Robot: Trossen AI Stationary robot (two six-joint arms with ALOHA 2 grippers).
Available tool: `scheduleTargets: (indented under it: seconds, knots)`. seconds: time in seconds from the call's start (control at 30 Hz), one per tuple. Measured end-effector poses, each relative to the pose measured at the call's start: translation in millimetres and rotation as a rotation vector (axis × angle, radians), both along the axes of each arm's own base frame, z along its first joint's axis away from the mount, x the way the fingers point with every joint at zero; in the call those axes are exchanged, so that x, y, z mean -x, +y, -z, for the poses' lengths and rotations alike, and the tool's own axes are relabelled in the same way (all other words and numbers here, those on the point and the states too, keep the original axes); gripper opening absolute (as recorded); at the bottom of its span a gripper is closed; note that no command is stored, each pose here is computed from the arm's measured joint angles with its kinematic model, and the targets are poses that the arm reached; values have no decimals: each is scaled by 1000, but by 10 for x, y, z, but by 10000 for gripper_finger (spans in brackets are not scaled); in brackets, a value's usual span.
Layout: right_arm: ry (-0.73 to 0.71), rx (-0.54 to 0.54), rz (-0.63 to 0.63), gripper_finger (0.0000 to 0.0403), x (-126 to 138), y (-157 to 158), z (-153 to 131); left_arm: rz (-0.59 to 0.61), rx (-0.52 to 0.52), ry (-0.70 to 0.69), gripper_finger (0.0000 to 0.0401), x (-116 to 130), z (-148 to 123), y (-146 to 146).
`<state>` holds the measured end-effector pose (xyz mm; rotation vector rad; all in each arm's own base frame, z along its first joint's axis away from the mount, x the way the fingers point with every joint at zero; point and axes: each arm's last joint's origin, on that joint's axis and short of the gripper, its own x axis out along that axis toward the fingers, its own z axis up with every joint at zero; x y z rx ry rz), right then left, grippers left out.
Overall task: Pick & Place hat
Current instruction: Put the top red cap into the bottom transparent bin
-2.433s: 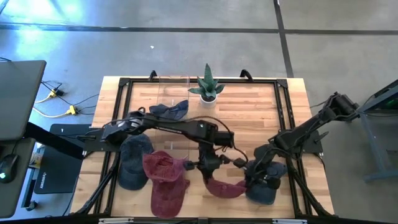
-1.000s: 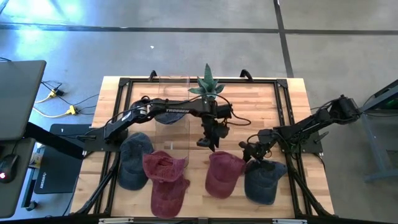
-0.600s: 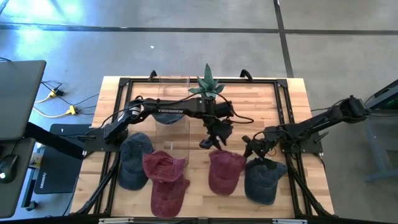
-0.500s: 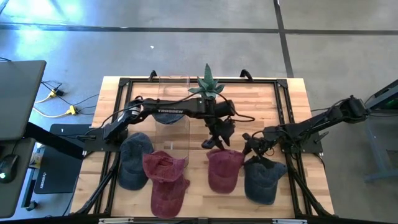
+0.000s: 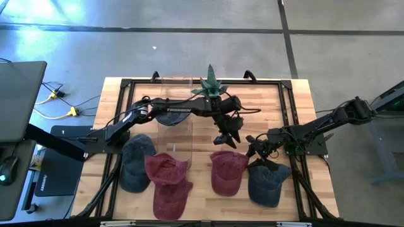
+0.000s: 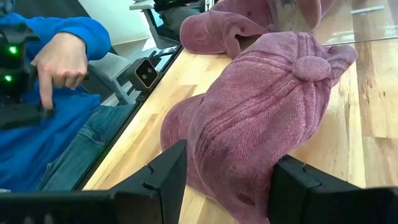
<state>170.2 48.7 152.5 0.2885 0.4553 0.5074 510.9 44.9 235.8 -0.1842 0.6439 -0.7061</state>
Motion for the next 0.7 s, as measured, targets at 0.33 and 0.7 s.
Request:
scheduleTargets:
  seconds: [0.33, 0.7]
  knots:
    - [4, -7, 0, 169, 0, 1, -1, 38, 157, 174, 294, -56, 407, -75]
    - [8, -10, 1, 169, 1, 1, 0, 156, 342, 237, 287, -147, 591, -309]
